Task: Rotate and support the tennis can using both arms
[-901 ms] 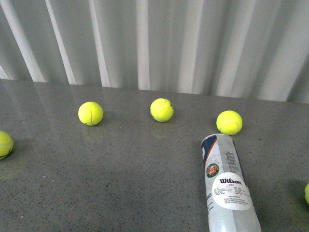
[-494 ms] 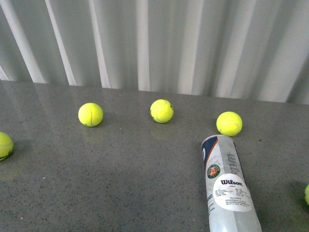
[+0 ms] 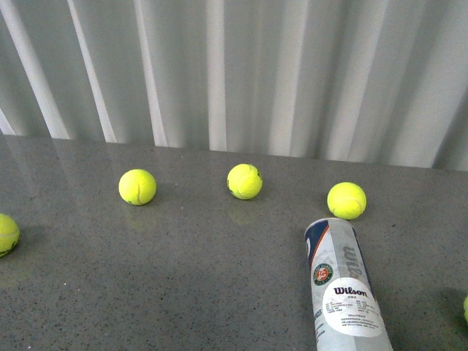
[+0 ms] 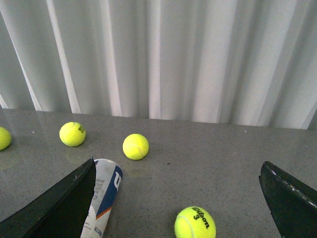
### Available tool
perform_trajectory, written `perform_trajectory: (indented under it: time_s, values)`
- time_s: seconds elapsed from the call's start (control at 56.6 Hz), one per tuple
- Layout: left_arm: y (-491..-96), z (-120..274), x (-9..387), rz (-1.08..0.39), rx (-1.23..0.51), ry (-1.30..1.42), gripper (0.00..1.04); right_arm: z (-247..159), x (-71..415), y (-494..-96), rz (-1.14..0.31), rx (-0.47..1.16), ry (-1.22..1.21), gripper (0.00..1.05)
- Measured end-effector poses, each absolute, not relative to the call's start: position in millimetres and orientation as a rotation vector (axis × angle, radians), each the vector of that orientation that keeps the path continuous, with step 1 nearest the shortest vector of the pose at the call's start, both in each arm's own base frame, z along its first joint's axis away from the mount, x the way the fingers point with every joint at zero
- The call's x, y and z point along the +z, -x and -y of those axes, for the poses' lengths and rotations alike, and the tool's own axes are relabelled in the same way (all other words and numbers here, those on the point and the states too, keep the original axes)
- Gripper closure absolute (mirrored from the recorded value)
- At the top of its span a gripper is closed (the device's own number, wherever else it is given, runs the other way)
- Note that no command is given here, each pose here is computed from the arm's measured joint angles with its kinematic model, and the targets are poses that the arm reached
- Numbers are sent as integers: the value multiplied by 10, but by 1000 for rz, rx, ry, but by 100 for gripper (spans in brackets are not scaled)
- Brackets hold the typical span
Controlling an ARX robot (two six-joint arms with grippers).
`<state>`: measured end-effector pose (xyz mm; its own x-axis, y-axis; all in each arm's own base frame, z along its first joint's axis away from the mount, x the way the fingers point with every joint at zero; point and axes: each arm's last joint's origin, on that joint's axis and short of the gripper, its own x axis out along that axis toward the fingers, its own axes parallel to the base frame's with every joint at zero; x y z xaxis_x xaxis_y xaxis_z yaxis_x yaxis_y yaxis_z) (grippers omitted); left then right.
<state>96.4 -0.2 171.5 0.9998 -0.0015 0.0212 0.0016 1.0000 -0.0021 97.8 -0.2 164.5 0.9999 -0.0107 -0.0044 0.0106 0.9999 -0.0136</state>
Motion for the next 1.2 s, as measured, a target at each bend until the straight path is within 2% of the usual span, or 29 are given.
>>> perform_trajectory:
  time_s: [0.088, 0.177, 0.265, 0.406, 0.477, 0.547, 0.759, 0.971, 1.201]
  values:
    - [-964, 1, 1714, 21, 2, 3, 7, 19, 1856, -1076, -142, -185, 199, 7]
    - [-964, 2, 1714, 21, -2, 2, 7, 96, 2340, -1323, -84, -284, 222, 7]
    - [-964, 1, 1714, 21, -1, 3, 7, 184, 2696, -1627, -72, -324, 166, 7]
    - [-964, 1, 1716, 22, -1, 2, 7, 218, 2875, -2323, -238, -290, 16, 7]
    - [-964, 2, 1714, 21, -2, 2, 7, 104, 2691, -2800, -430, -241, -91, 7]
    - [-964, 2, 1716, 22, -2, 2, 7, -47, 2533, -3043, -555, -178, -159, 7]
    - [-964, 1, 1714, 21, -1, 2, 7, -631, 2000, -3371, -850, -38, -281, 7]
    - [-964, 1, 1714, 21, -1, 2, 7, -977, 1452, -3426, -1019, -46, -280, 7]
    - [-964, 1, 1714, 21, -1, 2, 7, -1028, 1052, -3499, -1096, -43, -312, 7]
